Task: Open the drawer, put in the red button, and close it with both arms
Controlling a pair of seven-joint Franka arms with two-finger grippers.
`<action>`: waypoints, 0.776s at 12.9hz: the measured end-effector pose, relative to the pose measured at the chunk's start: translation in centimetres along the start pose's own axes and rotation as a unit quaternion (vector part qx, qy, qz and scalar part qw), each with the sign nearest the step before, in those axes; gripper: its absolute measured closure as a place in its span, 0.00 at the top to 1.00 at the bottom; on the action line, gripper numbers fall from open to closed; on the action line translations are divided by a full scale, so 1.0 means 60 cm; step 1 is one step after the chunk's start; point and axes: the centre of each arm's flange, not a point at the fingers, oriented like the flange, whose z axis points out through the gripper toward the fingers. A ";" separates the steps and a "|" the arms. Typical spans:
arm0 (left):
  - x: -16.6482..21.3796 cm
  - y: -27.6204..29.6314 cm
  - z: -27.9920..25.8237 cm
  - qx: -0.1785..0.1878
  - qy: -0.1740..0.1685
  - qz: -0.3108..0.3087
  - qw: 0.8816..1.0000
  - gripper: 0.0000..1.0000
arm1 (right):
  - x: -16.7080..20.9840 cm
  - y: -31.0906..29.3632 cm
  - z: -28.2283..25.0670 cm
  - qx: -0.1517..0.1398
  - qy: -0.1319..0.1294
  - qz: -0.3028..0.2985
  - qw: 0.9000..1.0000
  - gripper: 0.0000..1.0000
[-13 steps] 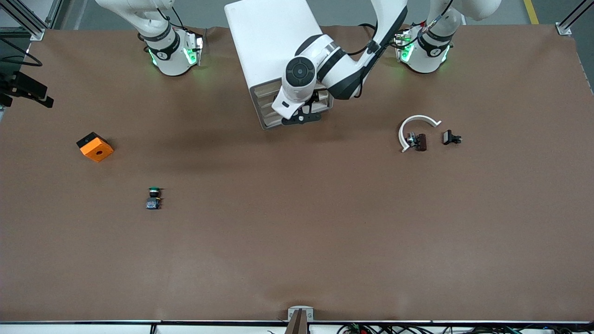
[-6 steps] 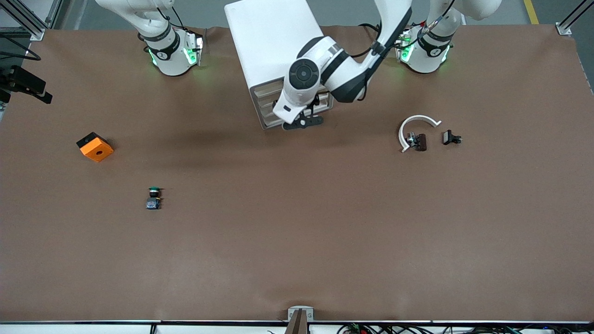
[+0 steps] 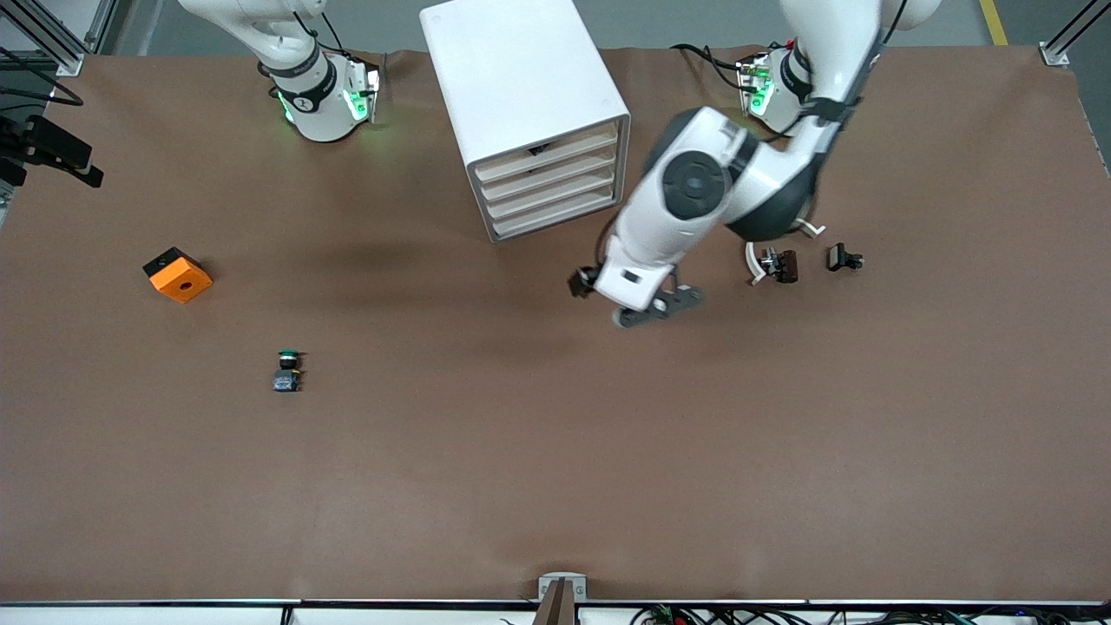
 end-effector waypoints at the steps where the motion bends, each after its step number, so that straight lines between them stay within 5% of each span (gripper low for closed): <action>1: 0.034 -0.027 -0.025 0.000 0.002 0.005 1.000 1.00 | 0.001 0.000 0.000 0.000 0.002 0.000 1.000 1.00; 5: 0.142 -0.128 -0.083 -0.004 0.011 0.011 1.000 1.00 | 0.002 0.001 0.003 0.000 0.004 0.000 1.000 1.00; 10: 0.207 -0.224 -0.200 0.046 0.063 0.093 0.993 1.00 | 0.003 0.001 0.002 0.000 0.007 0.000 1.000 1.00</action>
